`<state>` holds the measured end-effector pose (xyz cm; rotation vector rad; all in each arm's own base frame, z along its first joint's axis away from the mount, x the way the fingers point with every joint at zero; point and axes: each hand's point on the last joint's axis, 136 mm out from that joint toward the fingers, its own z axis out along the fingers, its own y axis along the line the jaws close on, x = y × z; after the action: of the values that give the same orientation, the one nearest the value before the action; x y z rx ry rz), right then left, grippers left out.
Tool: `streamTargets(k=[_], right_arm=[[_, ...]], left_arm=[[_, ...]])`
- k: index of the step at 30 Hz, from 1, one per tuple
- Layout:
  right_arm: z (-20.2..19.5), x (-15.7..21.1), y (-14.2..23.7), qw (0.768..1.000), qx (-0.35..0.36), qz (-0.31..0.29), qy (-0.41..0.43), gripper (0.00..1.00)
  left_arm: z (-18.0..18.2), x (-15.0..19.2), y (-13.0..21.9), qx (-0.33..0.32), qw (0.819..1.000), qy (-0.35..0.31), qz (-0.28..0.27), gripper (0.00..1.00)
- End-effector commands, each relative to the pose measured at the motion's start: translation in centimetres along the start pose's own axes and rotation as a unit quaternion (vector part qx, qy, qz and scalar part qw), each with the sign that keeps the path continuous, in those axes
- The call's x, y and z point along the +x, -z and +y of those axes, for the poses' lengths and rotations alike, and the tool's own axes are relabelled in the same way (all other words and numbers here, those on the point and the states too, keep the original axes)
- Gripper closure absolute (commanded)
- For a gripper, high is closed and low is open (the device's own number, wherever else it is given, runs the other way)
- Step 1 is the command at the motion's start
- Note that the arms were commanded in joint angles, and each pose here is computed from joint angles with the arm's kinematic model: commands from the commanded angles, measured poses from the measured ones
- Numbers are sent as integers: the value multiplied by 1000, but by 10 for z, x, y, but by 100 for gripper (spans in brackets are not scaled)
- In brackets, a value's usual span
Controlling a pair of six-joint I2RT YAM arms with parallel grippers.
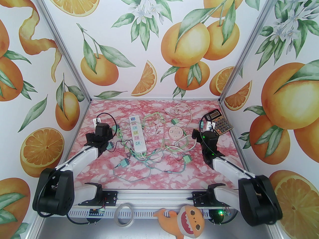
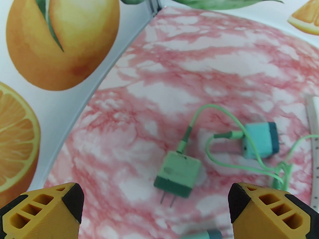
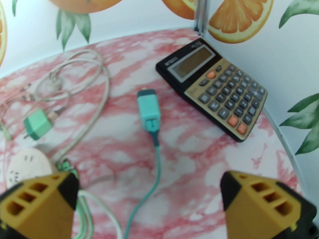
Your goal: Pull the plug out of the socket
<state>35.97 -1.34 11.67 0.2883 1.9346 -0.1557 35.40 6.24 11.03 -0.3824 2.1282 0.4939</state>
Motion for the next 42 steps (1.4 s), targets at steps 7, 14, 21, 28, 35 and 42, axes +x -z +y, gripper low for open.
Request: streamTargets(k=[7, 14, 21, 28, 35, 42], right_arm=[[30, -12, -26, 992, -63, -97, 40, 0], [27, -11, -19, 992, -67, -103, 33, 0], [33, -11, -15, 989, -88, -111, 40, 0], [14, -12, -30, 996, -18, -82, 18, 0], [8, -14, -29, 996, -1, -90, 10, 0], [8, -13, -29, 996, -2, -89, 12, 0]], left_arm=[[-44, -42, -26, 100, 985, -11, -139, 0], [-76, -33, -21, 184, 968, -49, -164, 0], [-76, -25, -19, 203, 960, -40, -189, 0], [-77, -24, -19, 199, 961, -48, -184, 0], [-77, -24, -19, 198, 961, -49, -185, 0], [-77, -25, -18, 198, 961, -49, -186, 0]])
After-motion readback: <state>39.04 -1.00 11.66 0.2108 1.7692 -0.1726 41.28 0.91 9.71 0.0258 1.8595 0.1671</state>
